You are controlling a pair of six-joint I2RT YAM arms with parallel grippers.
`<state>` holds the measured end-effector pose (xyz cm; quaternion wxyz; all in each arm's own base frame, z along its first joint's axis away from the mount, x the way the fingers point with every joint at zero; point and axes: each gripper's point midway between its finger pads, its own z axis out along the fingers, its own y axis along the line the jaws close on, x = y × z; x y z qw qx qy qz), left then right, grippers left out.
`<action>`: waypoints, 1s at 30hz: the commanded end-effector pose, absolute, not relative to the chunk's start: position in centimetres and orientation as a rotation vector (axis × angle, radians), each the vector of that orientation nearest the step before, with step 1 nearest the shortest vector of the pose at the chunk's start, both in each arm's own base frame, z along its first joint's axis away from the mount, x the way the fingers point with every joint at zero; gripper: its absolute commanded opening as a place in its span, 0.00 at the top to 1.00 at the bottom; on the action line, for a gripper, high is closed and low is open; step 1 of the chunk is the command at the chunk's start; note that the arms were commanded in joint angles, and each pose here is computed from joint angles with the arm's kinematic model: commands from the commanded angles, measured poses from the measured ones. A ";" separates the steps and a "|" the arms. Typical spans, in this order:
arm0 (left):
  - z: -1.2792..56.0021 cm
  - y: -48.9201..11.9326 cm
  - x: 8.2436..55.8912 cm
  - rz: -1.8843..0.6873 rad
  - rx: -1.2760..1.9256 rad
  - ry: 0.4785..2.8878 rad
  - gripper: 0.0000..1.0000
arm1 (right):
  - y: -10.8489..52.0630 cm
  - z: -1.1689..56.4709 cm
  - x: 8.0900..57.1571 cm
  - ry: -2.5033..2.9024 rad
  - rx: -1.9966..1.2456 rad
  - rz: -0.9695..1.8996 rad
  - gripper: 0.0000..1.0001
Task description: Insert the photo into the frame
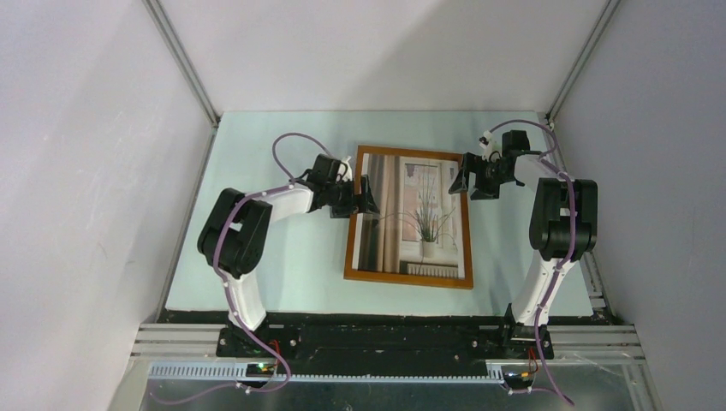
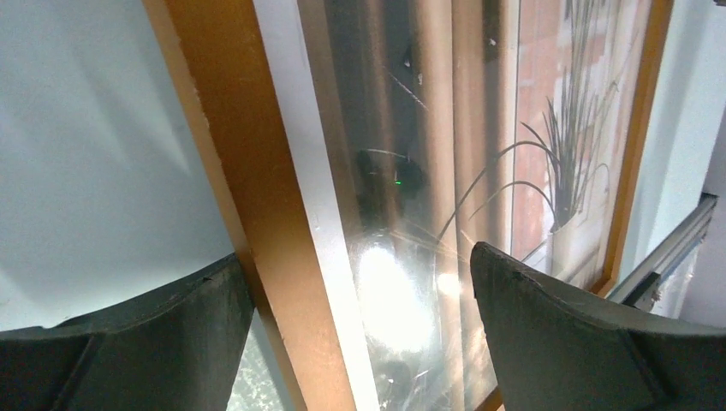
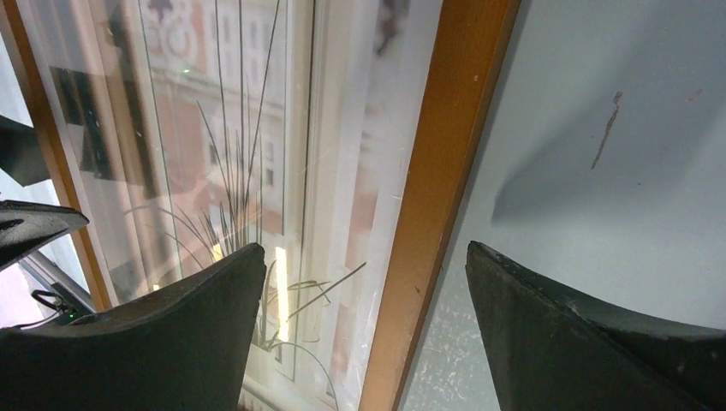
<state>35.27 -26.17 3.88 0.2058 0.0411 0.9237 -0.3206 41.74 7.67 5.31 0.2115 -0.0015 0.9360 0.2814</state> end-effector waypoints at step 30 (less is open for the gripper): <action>15.9 -13.4 40.7 -0.272 -0.026 2.222 0.00 | 1.8 15.8 40.0 2.262 -0.041 0.371 0.01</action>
